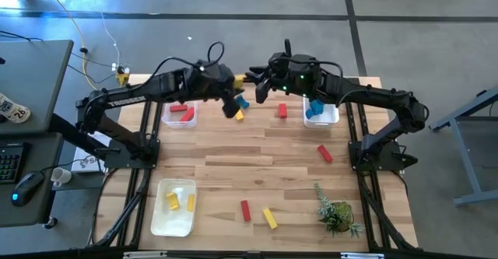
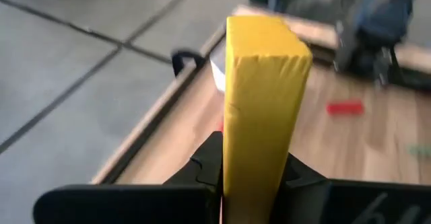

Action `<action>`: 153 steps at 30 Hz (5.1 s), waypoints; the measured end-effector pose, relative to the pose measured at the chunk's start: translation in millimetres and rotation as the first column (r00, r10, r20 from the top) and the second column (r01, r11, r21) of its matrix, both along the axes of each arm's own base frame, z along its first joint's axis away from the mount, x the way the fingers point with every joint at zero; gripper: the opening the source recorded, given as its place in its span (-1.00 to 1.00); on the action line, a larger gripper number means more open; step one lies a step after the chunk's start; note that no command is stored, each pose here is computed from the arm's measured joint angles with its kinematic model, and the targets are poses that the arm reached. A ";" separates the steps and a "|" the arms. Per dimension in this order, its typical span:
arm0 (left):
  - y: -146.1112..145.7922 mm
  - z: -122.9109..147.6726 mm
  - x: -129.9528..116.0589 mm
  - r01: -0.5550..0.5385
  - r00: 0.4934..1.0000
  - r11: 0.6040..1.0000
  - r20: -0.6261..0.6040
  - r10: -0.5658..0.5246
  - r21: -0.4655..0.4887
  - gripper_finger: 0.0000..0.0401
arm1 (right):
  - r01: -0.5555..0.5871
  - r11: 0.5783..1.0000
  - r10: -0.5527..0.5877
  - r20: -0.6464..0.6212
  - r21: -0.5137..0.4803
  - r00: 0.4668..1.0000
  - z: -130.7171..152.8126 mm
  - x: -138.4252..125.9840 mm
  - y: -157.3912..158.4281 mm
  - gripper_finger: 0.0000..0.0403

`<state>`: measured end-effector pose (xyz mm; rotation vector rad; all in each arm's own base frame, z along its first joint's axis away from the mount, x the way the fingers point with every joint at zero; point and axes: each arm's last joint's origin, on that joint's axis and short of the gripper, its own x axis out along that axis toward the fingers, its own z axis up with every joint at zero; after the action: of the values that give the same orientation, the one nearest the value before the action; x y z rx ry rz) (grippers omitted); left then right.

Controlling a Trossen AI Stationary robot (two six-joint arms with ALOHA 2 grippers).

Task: Sort & place blocks by color
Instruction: Put the yellow block into the bottom white bin, then put the red block into the transparent bin

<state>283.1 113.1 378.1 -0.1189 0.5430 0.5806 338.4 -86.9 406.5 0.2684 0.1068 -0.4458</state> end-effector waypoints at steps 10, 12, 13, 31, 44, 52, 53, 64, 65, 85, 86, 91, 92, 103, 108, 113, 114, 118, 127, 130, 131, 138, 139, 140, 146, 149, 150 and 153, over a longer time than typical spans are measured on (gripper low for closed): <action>-55.8 -17.1 -33.3 0.085 0.923 0.977 -0.353 -0.151 -0.194 -0.86 | 0.004 0.997 -0.008 -0.043 -0.075 0.999 -0.7 -0.4 -0.5 -0.46; -67.9 -22.9 -40.9 0.084 0.875 0.968 -0.447 -0.185 -0.236 -0.86 | 0.021 0.995 -0.026 -0.054 -0.094 0.998 -1.0 -0.7 -1.2 -0.46; -74.3 -25.1 -44.5 0.084 0.849 0.964 -0.488 -0.202 -0.252 -0.86 | 0.027 0.994 -0.033 -0.059 -0.106 0.998 -0.9 -0.8 -1.4 -0.46; -185.1 -49.1 -70.0 0.136 0.694 0.869 -0.581 -0.426 -0.475 -0.86 | 0.107 0.983 -0.121 -0.089 -0.150 0.989 -1.8 -6.9 -20.5 -0.46; -240.3 -132.4 -88.2 0.105 0.741 0.716 -0.426 -0.519 -0.690 -0.85 | 0.107 0.983 -0.124 -0.106 -0.147 0.987 -3.4 -7.7 -22.0 -0.46; -253.1 -165.6 -104.3 0.032 0.734 0.684 -0.448 -0.511 -0.729 -0.83 | 0.106 0.984 -0.123 -0.120 -0.142 0.985 -4.8 -7.9 -21.9 -0.46; -253.7 -168.2 -106.1 0.026 0.728 0.680 -0.452 -0.516 -0.733 -0.82 | 0.105 0.984 -0.123 -0.124 -0.142 0.985 -5.2 -8.0 -21.9 -0.46; -247.9 -181.2 -111.5 -0.065 0.713 0.676 -0.508 -0.483 -0.734 -0.67 | 0.098 0.986 -0.121 -0.173 -0.131 0.977 -9.9 -9.1 -21.4 -0.46; -247.7 -181.1 -111.4 -0.069 0.710 0.670 -0.508 -0.488 -0.739 -0.64 | 0.098 0.986 -0.120 -0.174 -0.131 0.977 -10.0 -9.1 -21.4 -0.46; -243.9 -171.4 -114.7 -0.032 0.720 0.641 -0.463 -0.517 -0.767 -0.22 | 0.092 0.985 -0.118 -0.183 -0.147 0.976 -10.1 -9.1 -21.4 -0.46; -243.2 -169.2 -115.6 -0.025 0.724 0.636 -0.452 -0.520 -0.771 -0.22 | 0.088 0.984 -0.117 -0.189 -0.156 0.975 -10.3 -9.2 -21.4 -0.46; -236.9 -154.9 -121.5 0.004 0.760 0.600 -0.388 -0.521 -0.800 -0.24 | 0.084 0.982 -0.117 -0.196 -0.168 0.974 -10.3 -9.4 -21.8 -0.46; -234.8 -151.6 -122.6 0.012 0.769 0.592 -0.371 -0.520 -0.806 -0.24 | 0.085 0.982 -0.117 -0.196 -0.168 0.973 -10.3 -9.5 -22.3 -0.46; -192.8 -117.3 -130.2 0.110 0.937 0.671 -0.148 -0.316 -0.733 -0.24 | 0.082 0.982 -0.116 -0.201 -0.171 0.973 -10.4 -14.6 -37.6 -0.46; -168.9 -107.0 -131.8 0.096 0.983 0.770 -0.059 -0.172 -0.631 -0.24 | 0.069 0.979 -0.110 -0.219 -0.189 0.969 -11.0 -16.3 -41.6 -0.46; -146.3 -100.5 -132.0 0.003 1.000 0.845 0.005 0.000 -0.535 -0.24 | 0.027 0.995 -0.049 -0.229 -0.099 0.972 -15.4 -18.2 -43.5 -0.46; -142.6 -99.7 -131.7 -0.017 1.000 0.853 0.013 0.028 -0.521 -0.24 | 0.017 0.998 -0.032 -0.234 -0.064 0.972 -17.3 -18.8 -43.6 -0.46; -129.6 -98.8 -130.9 -0.076 0.995 0.875 0.017 0.096 -0.478 -0.24 | -0.038 0.997 0.054 -0.281 0.059 0.958 -25.9 -20.8 -39.2 -0.45; -111.1 -98.9 -130.0 -0.134 0.990 0.903 -0.007 0.143 -0.408 -0.24 | -0.048 0.963 0.155 -0.398 0.265 0.904 -43.0 -20.4 -6.1 -0.15; -107.5 -98.9 -130.1 -0.135 0.990 0.915 -0.018 0.139 -0.381 -0.24 | -0.038 0.947 0.178 -0.423 0.319 0.889 -46.8 -20.3 5.9 -0.05; -106.2 -98.9 -130.1 -0.137 0.990 0.917 -0.020 0.140 -0.375 -0.24 | -0.031 0.943 0.181 -0.430 0.333 0.885 -47.8 -20.4 9.2 -0.02; -96.1 -99.0 -130.7 -0.193 0.980 0.909 -0.022 0.199 -0.368 -0.24 | 0.150 0.906 0.045 -0.443 0.395 0.896 -57.6 -15.0 8.3 0.01; -94.7 -99.0 -130.9 -0.201 0.978 0.908 -0.022 0.208 -0.368 -0.24 | 0.173 0.894 0.035 -0.449 0.413 0.893 -61.2 -13.6 5.1 0.01; -93.4 -98.9 -130.9 -0.208 0.976 0.906 -0.021 0.216 -0.369 -0.24 | 0.195 0.884 0.023 -0.455 0.425 0.890 -64.6 -11.9 1.5 0.01; -87.8 -98.7 -131.6 -0.236 0.969 0.902 -0.021 0.245 -0.362 -0.24 | 0.324 0.817 -0.019 -0.539 0.477 0.842 -96.3 -2.1 -27.4 0.01; -86.3 -98.8 -131.9 -0.236 0.970 0.907 -0.028 0.242 -0.349 -0.24 | 0.377 0.784 -0.021 -0.585 0.493 0.811 -112.7 0.9 -40.3 0.01; -85.8 -98.7 -132.0 -0.237 0.970 0.907 -0.028 0.243 -0.347 -0.24 | 0.398 0.770 -0.025 -0.599 0.499 0.800 -117.9 1.6 -43.8 0.01; -84.0 -98.8 -132.3 -0.248 0.967 0.905 -0.029 0.253 -0.346 -0.24 | 0.450 0.741 -0.036 -0.641 0.498 0.767 -131.1 2.0 -53.9 0.01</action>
<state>150.8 29.2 279.3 -0.5355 0.6155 0.7296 340.5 -140.7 275.4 0.8183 0.8768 -0.7647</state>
